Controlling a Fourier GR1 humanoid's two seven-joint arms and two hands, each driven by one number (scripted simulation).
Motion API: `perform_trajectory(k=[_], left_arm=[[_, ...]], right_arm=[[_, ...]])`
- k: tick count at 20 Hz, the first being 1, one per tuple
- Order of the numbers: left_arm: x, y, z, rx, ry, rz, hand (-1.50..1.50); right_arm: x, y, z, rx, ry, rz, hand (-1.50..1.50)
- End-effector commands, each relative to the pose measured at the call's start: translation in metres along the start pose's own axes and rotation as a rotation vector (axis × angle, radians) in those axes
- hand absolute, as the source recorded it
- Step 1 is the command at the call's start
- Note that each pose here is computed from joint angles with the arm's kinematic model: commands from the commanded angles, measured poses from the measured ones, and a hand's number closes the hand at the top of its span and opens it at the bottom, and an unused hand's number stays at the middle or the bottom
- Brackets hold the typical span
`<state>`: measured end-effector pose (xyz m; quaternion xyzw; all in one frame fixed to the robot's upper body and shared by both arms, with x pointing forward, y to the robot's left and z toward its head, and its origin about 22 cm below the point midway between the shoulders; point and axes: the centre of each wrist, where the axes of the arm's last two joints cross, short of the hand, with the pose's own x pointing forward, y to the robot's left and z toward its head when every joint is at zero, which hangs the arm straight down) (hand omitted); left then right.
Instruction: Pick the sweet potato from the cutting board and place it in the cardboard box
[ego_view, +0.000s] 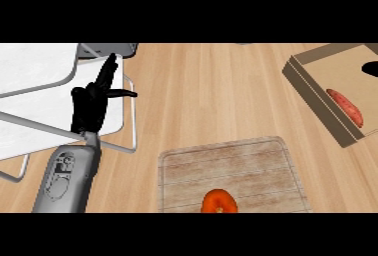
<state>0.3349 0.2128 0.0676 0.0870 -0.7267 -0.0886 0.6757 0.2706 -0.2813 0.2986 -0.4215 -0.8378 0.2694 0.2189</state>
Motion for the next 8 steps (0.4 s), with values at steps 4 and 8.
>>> perform_trajectory(k=[4, 8], left_arm=[[-0.063, 0.087, 0.042, 0.205, 0.251, -0.262, 0.0], [-0.06, 0.104, 0.047, 0.205, 0.242, -0.276, 0.0]], right_arm=[[-0.022, -0.052, -0.008, 0.007, -0.013, 0.016, -1.5], [-0.033, -0.077, -0.012, 0.066, -0.009, 0.04, -1.5]])
